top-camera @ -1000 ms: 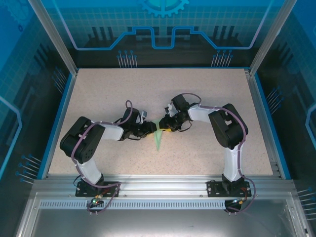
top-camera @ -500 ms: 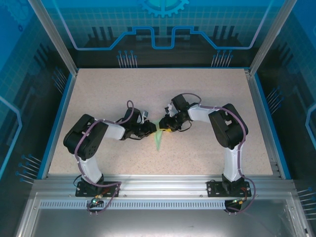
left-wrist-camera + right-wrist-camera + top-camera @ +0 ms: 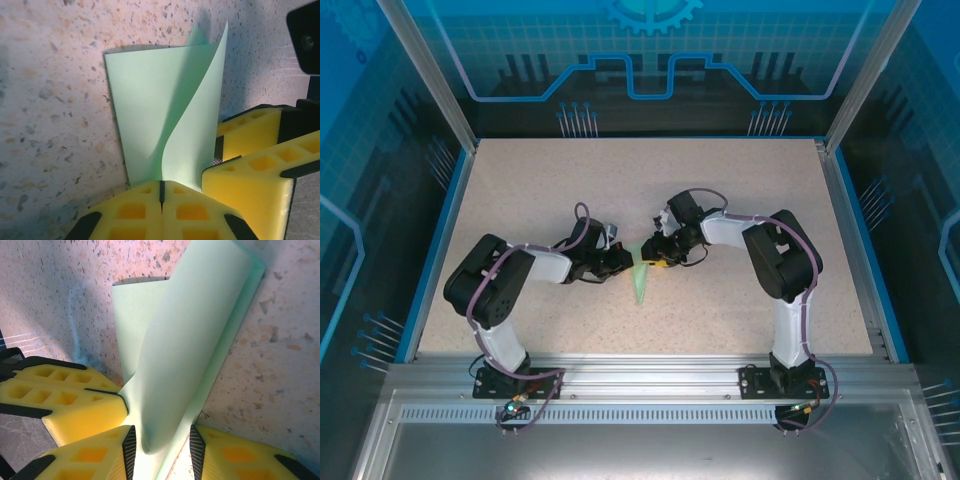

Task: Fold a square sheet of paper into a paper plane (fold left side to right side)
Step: Fold the wing for the fifth time at the center of the table.

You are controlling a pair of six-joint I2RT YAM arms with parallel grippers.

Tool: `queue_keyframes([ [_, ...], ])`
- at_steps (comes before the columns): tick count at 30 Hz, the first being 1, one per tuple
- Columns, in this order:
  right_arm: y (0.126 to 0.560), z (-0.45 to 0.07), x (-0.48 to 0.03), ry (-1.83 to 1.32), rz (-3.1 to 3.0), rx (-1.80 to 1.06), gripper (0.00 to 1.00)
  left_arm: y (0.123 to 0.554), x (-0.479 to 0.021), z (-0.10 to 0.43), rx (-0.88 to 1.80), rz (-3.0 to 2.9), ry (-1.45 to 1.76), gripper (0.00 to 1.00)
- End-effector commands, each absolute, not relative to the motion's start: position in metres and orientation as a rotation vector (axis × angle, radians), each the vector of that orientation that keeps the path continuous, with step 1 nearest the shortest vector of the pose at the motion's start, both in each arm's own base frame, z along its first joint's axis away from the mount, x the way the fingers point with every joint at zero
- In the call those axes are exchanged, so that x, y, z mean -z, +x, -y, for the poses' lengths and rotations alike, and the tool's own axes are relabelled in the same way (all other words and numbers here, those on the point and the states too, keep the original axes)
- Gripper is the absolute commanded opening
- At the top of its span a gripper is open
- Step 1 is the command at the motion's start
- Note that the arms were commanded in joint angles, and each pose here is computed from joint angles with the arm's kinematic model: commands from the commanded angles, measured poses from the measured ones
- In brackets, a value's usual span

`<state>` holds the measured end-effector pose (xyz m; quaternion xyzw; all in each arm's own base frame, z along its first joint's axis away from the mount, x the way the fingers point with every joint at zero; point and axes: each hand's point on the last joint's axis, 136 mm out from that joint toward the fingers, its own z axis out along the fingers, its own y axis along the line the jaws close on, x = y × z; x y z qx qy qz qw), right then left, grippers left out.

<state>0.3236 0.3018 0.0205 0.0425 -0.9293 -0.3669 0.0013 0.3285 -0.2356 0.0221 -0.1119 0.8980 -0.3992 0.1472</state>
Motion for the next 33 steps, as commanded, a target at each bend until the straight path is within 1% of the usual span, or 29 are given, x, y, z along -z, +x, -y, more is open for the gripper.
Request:
queue_keyframes([
  [1, 0.314, -0.301, -0.016, 0.148, 2.916, 1.086, 0.38, 0.323, -0.017, 0.228, 1.107, -2.601, -0.318, 0.01],
  [6, 0.319, -0.301, -0.029, 0.157, 2.926, 1.145, 0.41, 0.322, -0.010, 0.231, 1.129, -2.610, -0.320, 0.01],
  [10, 0.326, -0.295, -0.051, 0.149, 2.960, 1.210, 0.42, 0.319, -0.004, 0.230, 1.128, -2.623, -0.333, 0.00],
  [12, 0.329, -0.293, -0.062, 0.150, 2.973, 1.242, 0.40, 0.319, -0.002, 0.230, 1.130, -2.624, -0.335, 0.00],
  [15, 0.331, -0.296, -0.074, 0.159, 2.969, 1.293, 0.35, 0.319, 0.000, 0.231, 1.135, -2.628, -0.337, 0.00],
  [17, 0.332, -0.303, -0.074, 0.145, 2.941, 1.332, 0.29, 0.319, 0.001, 0.231, 1.136, -2.629, -0.340, 0.00],
  [19, 0.334, -0.309, -0.072, 0.129, 2.926, 1.352, 0.26, 0.319, 0.002, 0.231, 1.134, -2.631, -0.340, 0.00],
  [25, 0.336, -0.321, -0.055, 0.123, 2.903, 1.324, 0.25, 0.318, 0.005, 0.228, 1.112, -2.642, -0.347, 0.00],
  [33, 0.336, -0.323, -0.044, 0.118, 2.895, 1.298, 0.25, 0.318, 0.006, 0.227, 1.099, -2.647, -0.347, 0.00],
])
